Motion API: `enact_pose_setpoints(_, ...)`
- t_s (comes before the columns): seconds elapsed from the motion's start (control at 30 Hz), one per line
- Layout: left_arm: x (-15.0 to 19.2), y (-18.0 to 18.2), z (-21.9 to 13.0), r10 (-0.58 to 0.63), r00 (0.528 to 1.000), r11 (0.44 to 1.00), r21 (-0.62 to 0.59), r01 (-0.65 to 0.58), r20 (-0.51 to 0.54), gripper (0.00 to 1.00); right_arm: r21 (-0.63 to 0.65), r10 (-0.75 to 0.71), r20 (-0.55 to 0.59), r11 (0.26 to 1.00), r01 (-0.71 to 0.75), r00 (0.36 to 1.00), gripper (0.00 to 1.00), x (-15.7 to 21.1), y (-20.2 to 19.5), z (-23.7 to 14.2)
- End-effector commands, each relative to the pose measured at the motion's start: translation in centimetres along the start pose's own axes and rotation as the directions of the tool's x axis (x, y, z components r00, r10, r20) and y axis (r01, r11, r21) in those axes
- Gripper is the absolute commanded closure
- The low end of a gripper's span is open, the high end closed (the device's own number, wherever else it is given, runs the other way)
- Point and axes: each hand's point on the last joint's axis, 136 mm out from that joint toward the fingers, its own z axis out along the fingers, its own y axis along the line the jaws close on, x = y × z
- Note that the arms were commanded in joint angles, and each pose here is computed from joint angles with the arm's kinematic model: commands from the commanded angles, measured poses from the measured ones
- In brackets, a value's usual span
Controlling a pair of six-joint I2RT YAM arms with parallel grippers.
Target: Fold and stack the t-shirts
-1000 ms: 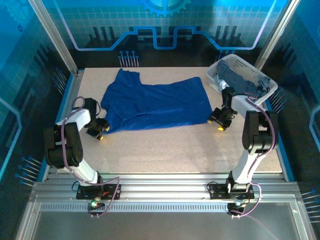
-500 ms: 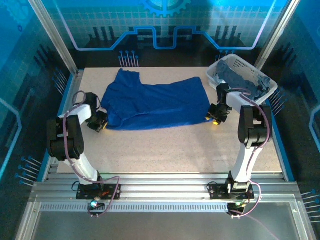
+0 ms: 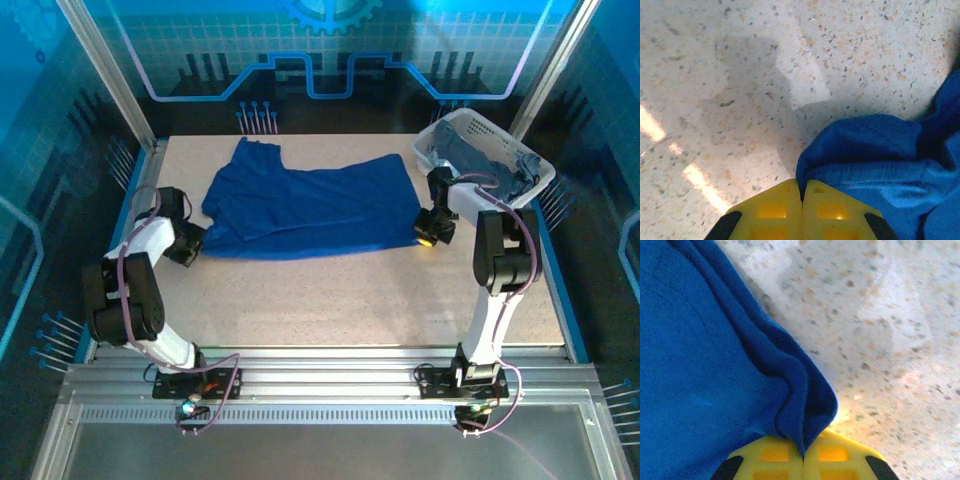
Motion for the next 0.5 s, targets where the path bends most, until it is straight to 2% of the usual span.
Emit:
enact_pose_setpoints(0.0,0.5,2.6,-0.9,-0.057,0.998,0.997,-0.059,0.058,0.015,1.00,0.094,-0.006,0.016,0.996,0.004,1.000,1.00,1.4,-2.4,-1.8)
enact_pose_setpoints(0.23,3.7,6.1,-1.8,-0.114,0.993,0.987,-0.118,0.110,-0.028,1.00,0.130,0.026,-0.009,0.991,-0.025,1.000,1.00,5.1,-5.2,-2.8)
enact_pose_setpoints(0.47,6.7,10.0,-3.6,-0.182,0.983,0.962,-0.205,0.179,0.005,1.00,0.188,0.067,-0.084,0.981,-0.051,0.994,1.00,9.5,-7.7,-2.8)
